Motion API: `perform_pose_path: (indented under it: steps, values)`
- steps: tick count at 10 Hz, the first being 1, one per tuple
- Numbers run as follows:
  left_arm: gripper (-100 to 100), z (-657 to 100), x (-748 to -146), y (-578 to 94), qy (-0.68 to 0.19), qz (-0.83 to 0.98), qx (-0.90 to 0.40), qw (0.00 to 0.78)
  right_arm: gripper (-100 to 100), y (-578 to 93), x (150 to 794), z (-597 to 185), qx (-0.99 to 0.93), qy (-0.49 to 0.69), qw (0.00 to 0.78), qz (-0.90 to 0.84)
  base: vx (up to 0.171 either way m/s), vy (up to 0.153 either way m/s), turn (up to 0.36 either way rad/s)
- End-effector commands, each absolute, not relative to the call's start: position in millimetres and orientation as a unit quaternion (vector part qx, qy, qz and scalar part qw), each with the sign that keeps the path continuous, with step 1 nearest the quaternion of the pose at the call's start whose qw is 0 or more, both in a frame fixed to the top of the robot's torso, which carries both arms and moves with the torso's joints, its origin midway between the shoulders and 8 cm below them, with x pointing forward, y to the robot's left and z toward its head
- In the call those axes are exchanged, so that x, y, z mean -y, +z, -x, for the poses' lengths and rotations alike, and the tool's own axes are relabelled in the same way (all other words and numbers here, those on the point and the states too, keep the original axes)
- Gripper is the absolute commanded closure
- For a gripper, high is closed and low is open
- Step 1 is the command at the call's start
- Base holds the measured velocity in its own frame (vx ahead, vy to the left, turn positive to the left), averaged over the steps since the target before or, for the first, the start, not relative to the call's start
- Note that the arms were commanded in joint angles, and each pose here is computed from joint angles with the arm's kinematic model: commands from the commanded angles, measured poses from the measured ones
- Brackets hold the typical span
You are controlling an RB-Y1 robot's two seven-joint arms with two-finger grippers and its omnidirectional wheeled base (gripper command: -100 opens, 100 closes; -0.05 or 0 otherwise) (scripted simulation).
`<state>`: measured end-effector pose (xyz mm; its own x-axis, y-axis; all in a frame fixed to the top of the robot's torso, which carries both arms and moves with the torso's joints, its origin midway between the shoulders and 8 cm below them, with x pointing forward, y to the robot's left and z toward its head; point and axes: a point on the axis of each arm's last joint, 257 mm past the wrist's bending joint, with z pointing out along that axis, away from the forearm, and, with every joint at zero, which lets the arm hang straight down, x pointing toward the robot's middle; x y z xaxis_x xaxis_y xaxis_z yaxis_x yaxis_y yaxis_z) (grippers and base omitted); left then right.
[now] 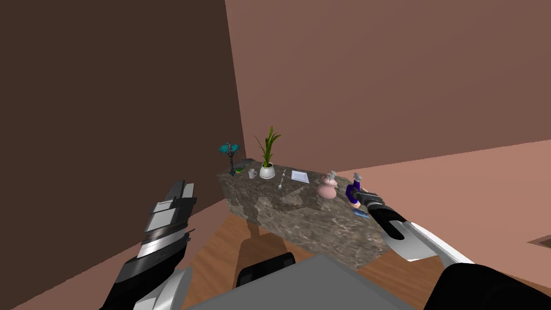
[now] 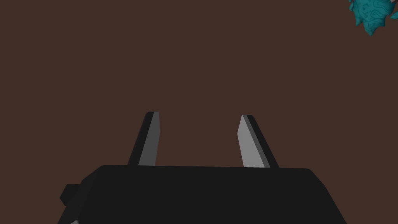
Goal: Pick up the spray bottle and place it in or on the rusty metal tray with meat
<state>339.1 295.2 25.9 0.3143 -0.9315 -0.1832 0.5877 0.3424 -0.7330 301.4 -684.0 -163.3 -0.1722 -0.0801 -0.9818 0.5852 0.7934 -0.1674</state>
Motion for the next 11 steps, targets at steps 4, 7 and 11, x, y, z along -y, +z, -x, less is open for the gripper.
perform_pose_path:
  steps: [4, 7, 11]
  values:
    - [0, -339.1, -295.2, 25.8, -0.5, 0.281, -0.305, 0.76, 100, -151.4, 720.6, -306.2, -0.707, -0.28, 0.609, -0.227, -0.046, -0.195, 0.321]
    - [0, -339.1, -295.2, 25.8, -0.5, 0.281, -0.305, 0.76, 100, -147.4, 738.7, -311.8, -0.702, -0.282, 0.602, -0.256, -0.023, -0.177, 0.252]
    - [0, -339.0, -295.2, 25.8, -0.5, 0.282, -0.305, 0.76, 100, -146.6, 757.2, -316.0, -0.697, -0.285, 0.59, -0.291, -0.04, -0.125, 0.243]
